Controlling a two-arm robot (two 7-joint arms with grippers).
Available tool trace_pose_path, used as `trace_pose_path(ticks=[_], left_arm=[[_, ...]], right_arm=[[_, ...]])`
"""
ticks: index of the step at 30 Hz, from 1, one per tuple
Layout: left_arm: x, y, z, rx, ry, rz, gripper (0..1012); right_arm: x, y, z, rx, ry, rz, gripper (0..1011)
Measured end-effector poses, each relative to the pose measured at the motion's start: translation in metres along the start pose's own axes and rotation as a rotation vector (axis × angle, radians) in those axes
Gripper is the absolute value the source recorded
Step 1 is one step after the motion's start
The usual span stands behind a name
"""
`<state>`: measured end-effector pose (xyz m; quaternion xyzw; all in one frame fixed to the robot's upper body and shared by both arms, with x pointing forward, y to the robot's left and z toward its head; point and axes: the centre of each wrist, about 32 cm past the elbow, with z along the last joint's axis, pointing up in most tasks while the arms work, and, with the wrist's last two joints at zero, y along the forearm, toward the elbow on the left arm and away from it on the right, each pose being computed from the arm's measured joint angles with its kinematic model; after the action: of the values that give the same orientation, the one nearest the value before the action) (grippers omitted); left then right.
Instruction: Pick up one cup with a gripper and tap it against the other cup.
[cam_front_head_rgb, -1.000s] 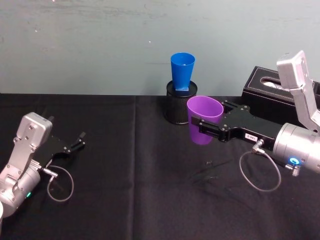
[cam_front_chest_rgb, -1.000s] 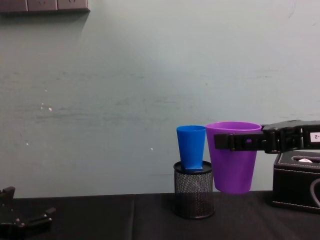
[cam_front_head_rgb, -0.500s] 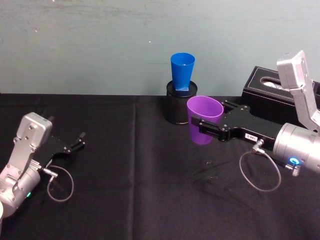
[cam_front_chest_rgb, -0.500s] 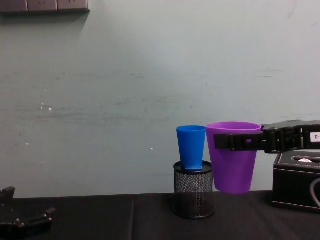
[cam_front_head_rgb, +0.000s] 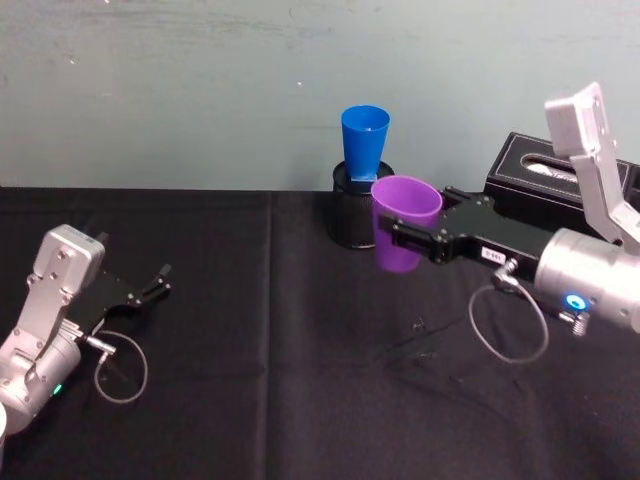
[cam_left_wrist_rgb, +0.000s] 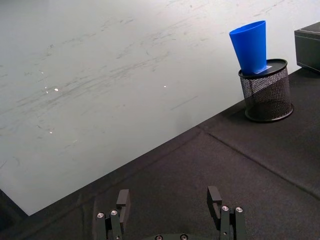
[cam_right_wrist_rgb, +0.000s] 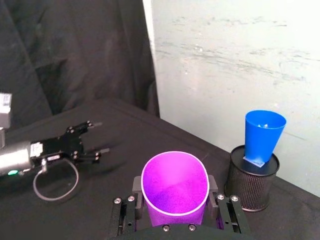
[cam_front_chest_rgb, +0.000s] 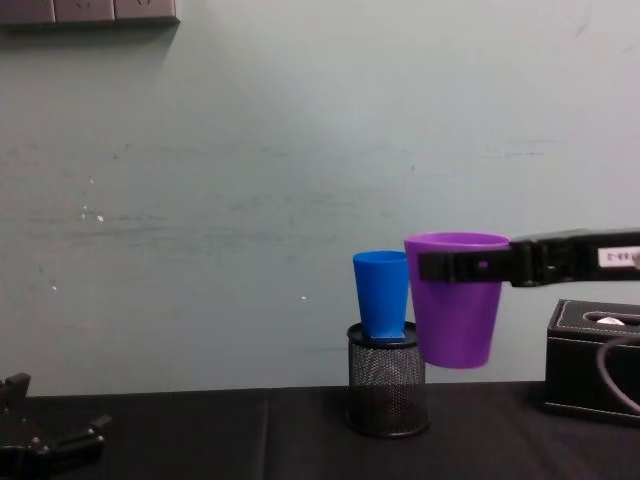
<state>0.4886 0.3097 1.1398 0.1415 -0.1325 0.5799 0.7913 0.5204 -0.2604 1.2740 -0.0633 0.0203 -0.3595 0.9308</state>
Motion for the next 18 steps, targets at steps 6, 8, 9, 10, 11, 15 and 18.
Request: trace_pose_path(ticks=[6, 8, 9, 10, 11, 15, 18], left_arm=[[0.0, 0.0, 0.0, 0.0, 0.0, 0.0, 1011], [0.0, 0.0, 0.0, 0.0, 0.0, 0.0, 1011], [0.0, 0.0, 0.0, 0.0, 0.0, 0.0, 1011], [0.0, 0.0, 0.0, 0.0, 0.0, 0.0, 1012], [0.0, 0.0, 0.0, 0.0, 0.0, 0.0, 1011], [0.0, 0.0, 0.0, 0.0, 0.0, 0.0, 1011], [0.0, 0.0, 0.0, 0.0, 0.0, 0.0, 1011]], right_arm=[[0.006, 0.018, 0.009, -0.003, 0.032, -0.018, 726], [0.009, 0.026, 0.012, -0.001, 0.038, -0.027, 726], [0.01, 0.029, 0.013, -0.001, 0.038, -0.03, 726], [0.011, 0.032, 0.014, -0.001, 0.038, -0.035, 726], [0.012, 0.036, 0.015, 0.001, 0.038, -0.038, 726], [0.017, 0.051, 0.019, 0.007, 0.035, -0.059, 726], [0.021, 0.062, 0.022, 0.014, 0.036, -0.078, 726]])
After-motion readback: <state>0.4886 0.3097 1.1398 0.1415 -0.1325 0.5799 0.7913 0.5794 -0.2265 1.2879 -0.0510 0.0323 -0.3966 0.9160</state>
